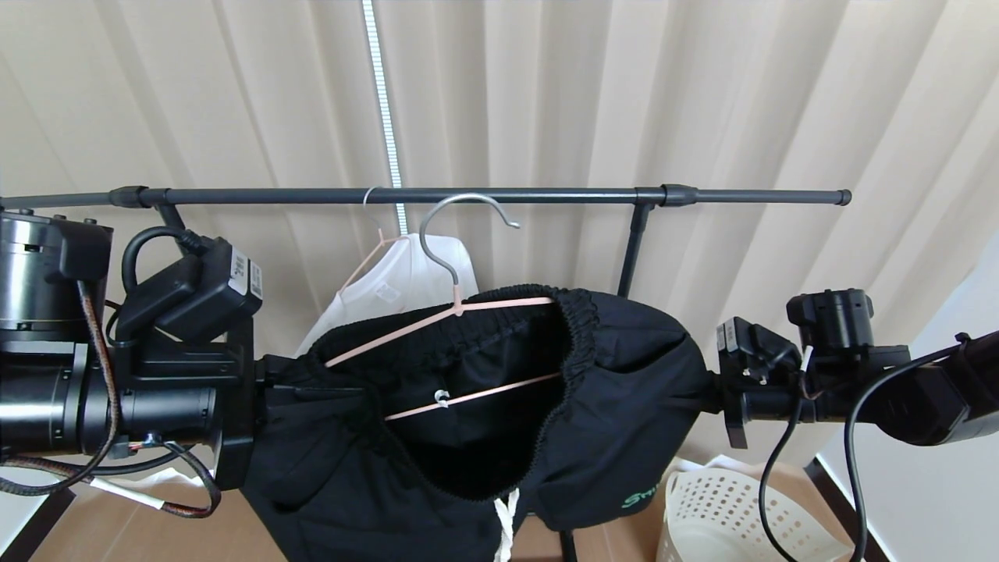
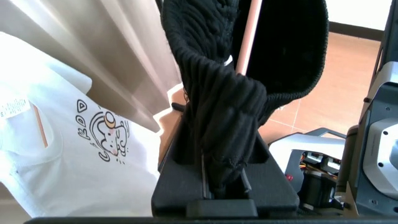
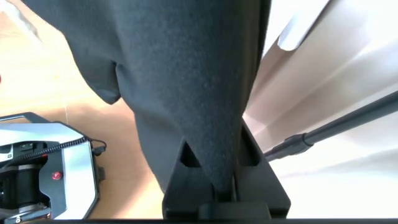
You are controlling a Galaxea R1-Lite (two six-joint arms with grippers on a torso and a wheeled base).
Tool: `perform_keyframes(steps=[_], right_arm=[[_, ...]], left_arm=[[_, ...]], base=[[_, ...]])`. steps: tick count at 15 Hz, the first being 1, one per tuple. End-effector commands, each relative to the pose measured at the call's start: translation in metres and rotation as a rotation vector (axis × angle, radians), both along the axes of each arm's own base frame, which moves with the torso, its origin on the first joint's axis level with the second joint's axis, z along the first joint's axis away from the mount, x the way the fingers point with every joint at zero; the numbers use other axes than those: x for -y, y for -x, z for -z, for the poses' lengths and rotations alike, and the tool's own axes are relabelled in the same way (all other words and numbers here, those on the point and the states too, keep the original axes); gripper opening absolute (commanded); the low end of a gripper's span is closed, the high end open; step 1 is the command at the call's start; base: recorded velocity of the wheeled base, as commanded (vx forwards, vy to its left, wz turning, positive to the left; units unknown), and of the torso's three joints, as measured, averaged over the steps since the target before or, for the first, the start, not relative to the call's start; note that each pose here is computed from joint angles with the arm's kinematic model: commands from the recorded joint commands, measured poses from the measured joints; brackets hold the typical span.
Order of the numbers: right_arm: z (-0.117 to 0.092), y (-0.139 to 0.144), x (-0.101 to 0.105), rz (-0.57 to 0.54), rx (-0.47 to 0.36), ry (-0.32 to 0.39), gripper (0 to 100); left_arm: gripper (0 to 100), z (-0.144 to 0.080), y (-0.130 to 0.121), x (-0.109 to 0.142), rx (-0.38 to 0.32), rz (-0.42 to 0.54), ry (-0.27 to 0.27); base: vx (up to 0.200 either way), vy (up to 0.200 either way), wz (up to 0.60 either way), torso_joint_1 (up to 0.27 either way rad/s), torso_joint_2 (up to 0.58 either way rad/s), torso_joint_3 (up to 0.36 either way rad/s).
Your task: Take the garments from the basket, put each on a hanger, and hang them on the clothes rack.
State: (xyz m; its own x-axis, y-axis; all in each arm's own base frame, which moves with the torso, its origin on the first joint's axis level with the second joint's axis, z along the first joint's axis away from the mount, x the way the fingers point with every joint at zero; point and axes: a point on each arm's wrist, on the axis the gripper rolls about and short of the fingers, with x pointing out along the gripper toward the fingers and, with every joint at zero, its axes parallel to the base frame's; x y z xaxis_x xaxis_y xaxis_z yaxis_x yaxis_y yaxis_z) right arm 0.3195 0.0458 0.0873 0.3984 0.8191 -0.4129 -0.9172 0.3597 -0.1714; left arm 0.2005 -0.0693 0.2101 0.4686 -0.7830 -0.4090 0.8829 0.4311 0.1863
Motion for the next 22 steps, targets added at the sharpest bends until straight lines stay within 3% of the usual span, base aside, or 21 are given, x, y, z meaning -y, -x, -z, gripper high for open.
perform_keyframes(steps=[1, 10, 14, 15, 22], right_arm=[[0.002, -0.003, 0.001, 0.005, -0.008, -0.001, 0], [0.007, -0.009, 0.004, 0.025, -0.028, -0.002, 0], [0.002, 0.001, 0.003, 0.019, -0.013, 0.003, 0], [0.001, 0.002, 0.003, 0.013, -0.005, 0.006, 100], [-0.025, 0.020, 0.005, -0.001, 0.081, 0.002, 100]], left_arm=[[0, -0.002, 0.002, -0.001, 0.007, -0.002, 0.004], [0, -0.005, 0.004, -0.002, 0.002, -0.008, 0.020], [0, -0.003, 0.002, -0.002, -0.008, -0.010, 0.018], [0, -0.003, 0.002, -0.001, -0.009, -0.010, 0.018], [0, -0.002, 0.002, -0.002, -0.056, -0.043, 0.044]], base=[[0.000, 0.000, 0.00, 0.000, 0.00, 0.000], [0.000, 0.000, 0.00, 0.000, 0.00, 0.000], [0.000, 0.000, 0.00, 0.000, 0.00, 0.000], [0.000, 0.000, 0.00, 0.000, 0.00, 0.000], [0.000, 0.000, 0.00, 0.000, 0.00, 0.000]])
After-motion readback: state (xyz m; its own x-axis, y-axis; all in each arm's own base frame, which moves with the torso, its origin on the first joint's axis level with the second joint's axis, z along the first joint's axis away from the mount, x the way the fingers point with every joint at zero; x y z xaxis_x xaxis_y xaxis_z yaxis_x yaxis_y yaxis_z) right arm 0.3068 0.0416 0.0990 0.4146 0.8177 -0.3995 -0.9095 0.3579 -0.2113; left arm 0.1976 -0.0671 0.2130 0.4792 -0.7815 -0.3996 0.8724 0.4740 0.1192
